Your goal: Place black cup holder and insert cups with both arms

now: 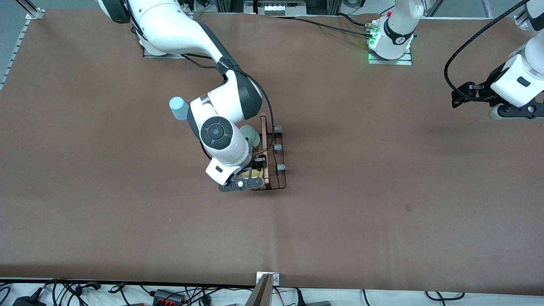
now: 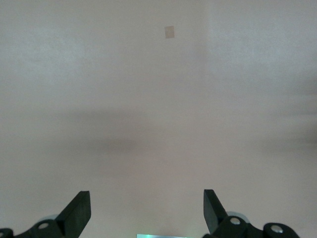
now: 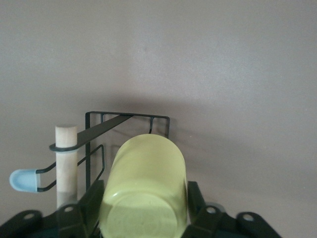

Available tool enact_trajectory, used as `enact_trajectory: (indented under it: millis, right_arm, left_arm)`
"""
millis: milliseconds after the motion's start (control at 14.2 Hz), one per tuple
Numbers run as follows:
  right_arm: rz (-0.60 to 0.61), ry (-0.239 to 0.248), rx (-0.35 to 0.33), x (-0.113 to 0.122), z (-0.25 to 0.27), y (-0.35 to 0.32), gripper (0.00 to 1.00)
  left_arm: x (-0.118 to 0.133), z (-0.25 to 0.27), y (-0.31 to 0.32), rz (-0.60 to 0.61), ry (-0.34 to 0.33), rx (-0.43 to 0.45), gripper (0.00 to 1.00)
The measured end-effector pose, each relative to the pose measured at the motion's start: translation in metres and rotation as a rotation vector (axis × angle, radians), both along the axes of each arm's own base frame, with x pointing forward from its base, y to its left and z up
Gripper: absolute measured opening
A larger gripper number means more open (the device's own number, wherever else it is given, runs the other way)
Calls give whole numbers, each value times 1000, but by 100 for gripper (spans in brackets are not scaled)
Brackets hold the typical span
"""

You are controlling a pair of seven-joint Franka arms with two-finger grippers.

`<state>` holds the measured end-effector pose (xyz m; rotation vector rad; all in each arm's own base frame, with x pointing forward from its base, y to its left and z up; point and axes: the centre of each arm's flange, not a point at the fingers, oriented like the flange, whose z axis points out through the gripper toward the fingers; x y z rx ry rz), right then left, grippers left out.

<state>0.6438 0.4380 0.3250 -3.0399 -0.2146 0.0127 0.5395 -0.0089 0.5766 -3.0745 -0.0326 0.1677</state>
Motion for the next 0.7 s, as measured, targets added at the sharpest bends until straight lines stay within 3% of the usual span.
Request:
enact_trajectory:
  millis: [141, 352, 703]
  right_arm:
    - [-1, -2, 1, 0, 5, -1, 100]
    - [-32, 10, -38, 9, 36, -29, 100]
    - [-146, -20, -127, 37, 143, -151, 100]
  left_arm:
    - [0, 0, 2, 2, 0, 0, 100]
    - [0, 0, 3, 3, 0, 0, 100]
    - [0, -1, 3, 3, 1, -1, 100]
